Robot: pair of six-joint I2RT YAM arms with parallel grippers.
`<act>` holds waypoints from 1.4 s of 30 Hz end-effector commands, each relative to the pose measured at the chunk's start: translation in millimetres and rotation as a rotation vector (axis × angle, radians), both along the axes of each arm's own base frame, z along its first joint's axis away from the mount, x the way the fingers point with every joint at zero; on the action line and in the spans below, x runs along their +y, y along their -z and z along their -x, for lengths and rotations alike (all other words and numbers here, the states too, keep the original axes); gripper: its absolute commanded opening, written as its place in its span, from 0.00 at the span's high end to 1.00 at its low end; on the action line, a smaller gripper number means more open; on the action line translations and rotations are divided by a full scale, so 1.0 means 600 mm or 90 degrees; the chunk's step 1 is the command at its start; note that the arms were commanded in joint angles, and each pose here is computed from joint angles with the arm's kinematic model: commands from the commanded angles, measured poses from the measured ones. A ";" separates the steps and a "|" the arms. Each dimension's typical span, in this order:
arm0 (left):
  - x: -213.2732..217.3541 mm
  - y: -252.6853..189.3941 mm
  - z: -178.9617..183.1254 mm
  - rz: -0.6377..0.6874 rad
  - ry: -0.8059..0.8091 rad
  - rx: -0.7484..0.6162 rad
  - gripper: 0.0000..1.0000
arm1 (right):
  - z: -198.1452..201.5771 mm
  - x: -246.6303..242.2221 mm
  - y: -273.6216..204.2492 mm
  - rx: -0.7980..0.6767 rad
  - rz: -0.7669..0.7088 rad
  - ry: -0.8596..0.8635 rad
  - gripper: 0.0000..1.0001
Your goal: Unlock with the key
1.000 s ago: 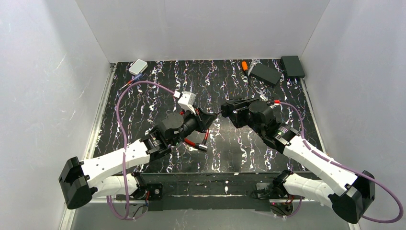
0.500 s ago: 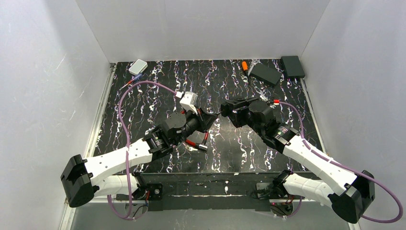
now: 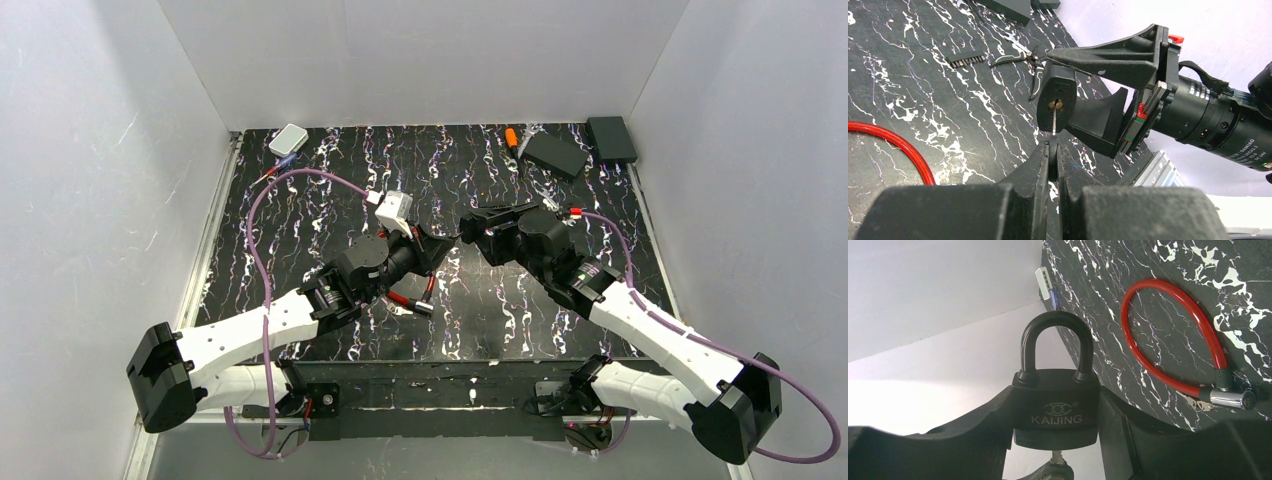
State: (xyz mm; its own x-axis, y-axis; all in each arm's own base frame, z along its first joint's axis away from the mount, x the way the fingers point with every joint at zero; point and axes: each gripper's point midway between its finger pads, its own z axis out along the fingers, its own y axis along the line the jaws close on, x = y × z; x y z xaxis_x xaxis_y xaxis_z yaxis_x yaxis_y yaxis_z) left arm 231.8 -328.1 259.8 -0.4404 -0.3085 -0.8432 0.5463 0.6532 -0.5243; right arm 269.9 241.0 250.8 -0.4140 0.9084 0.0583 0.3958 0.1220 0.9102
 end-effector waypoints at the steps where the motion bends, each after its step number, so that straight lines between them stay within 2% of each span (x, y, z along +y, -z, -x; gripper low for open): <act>1: -0.001 -0.048 -0.006 0.034 -0.011 -0.030 1.00 | -0.012 0.012 -0.082 -0.073 -0.084 0.008 0.99; 42: -0.004 -0.043 -0.033 0.034 -0.056 -0.039 1.00 | -0.014 0.037 -0.086 -0.069 -0.097 -0.016 0.99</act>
